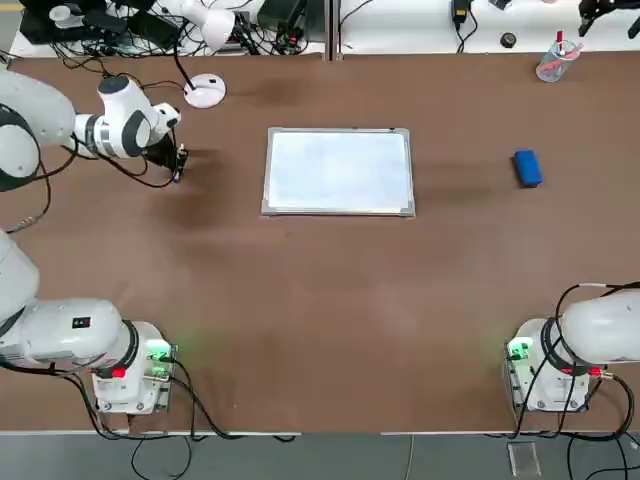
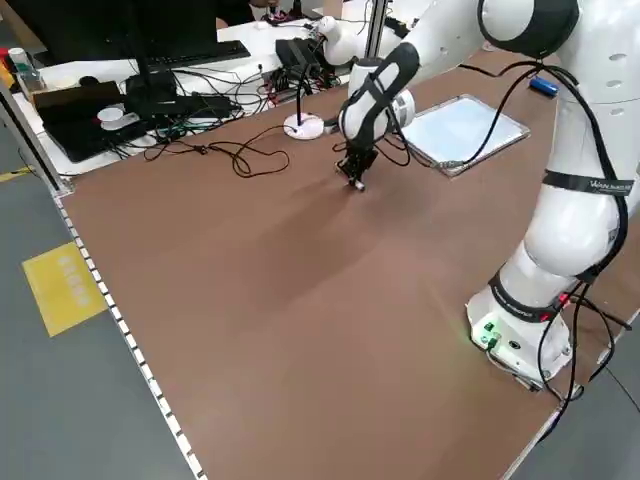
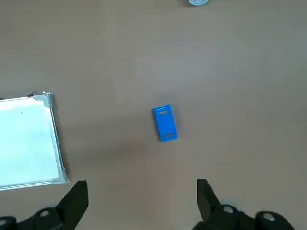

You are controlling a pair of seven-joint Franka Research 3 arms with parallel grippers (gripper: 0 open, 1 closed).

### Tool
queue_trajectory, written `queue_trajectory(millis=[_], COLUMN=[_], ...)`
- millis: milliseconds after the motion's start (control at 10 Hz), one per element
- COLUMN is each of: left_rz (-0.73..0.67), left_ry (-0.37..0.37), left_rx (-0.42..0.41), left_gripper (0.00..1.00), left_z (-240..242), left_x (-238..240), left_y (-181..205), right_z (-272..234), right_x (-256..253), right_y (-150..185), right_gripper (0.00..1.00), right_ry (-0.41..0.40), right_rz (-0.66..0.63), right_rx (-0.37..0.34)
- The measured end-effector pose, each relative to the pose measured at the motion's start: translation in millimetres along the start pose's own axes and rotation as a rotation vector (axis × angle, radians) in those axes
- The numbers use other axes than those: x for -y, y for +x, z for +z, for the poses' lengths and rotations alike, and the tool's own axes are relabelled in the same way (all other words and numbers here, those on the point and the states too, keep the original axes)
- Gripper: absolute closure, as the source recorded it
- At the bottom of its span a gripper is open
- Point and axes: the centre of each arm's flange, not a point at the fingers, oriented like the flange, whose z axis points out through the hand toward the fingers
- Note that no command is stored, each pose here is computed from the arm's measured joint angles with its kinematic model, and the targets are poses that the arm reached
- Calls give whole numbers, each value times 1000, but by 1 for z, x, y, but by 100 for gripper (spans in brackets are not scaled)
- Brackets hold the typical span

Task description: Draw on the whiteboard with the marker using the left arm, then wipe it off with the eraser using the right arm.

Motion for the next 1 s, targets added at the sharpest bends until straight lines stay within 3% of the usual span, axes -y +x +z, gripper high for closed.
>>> queue_trajectory(millis=[500, 1000], left_rz=[-148, -363], left_ry=[-47, -275], left_rx=[161, 348], left_gripper=[82, 82], left_z=[-72, -121], left_x=[-75, -167], left_y=[33, 31], right_z=[0, 0], right_x=[3, 3], right_y=[0, 0], right_gripper=[0, 0], right_ry=[33, 36], right_rz=[0, 2], right_rx=[2, 1])
